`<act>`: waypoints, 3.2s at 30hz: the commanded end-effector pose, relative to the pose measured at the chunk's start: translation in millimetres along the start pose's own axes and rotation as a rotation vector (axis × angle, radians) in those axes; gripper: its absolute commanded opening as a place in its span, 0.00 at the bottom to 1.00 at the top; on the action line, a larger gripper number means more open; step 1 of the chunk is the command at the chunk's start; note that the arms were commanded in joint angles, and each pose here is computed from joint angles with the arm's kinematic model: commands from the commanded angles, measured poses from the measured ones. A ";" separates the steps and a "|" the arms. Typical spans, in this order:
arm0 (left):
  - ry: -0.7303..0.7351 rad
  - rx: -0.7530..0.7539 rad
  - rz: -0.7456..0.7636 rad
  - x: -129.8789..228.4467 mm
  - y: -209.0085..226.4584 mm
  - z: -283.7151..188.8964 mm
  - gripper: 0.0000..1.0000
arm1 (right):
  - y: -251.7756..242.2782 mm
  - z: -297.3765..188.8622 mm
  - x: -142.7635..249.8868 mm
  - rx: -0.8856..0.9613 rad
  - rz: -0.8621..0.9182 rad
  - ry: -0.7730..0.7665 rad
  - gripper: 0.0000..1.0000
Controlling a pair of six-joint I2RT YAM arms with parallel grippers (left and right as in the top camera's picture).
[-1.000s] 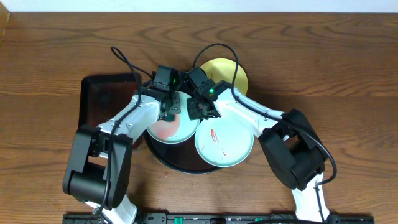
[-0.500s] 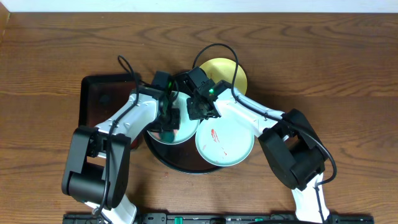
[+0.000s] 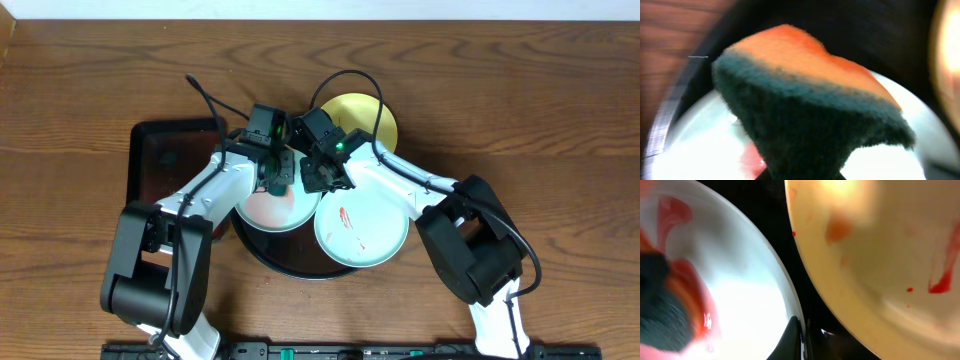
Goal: Clean dirty plates on tray and stack at the side
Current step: 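Scrub the left light-blue plate with the sponge in the left gripper, then lift the scrubbed light-blue plate with the right gripper and carry it right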
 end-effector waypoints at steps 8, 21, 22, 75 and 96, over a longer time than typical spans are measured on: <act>0.140 -0.236 -0.182 34.1 33.4 -2.6 0.08 | -2.5 9.2 12.5 0.028 -0.002 0.047 0.01; 0.288 0.127 -0.023 44.5 -5.5 -3.1 0.08 | -2.9 9.2 13.9 0.031 -0.002 0.054 0.01; 0.257 0.128 -0.023 38.8 -5.8 -1.8 0.08 | -3.1 9.1 14.4 0.032 -0.001 0.057 0.01; -0.026 -0.110 -0.392 -52.9 125.9 -170.3 0.08 | 63.6 -206.4 23.9 0.829 -0.362 -0.696 0.01; -0.023 -0.110 -0.392 -52.7 126.0 -169.5 0.08 | 82.5 -191.3 38.9 0.680 -0.432 -0.615 0.01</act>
Point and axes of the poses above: each gripper's point midway between its finger pads, its own z axis out along the fingers, its own y axis along the line the jaws close on, x = y × z, the point moved 6 cm from there along -z, back along the fingers, and after that the axes turned 8 degrees about -z, right-handed, at the moved point
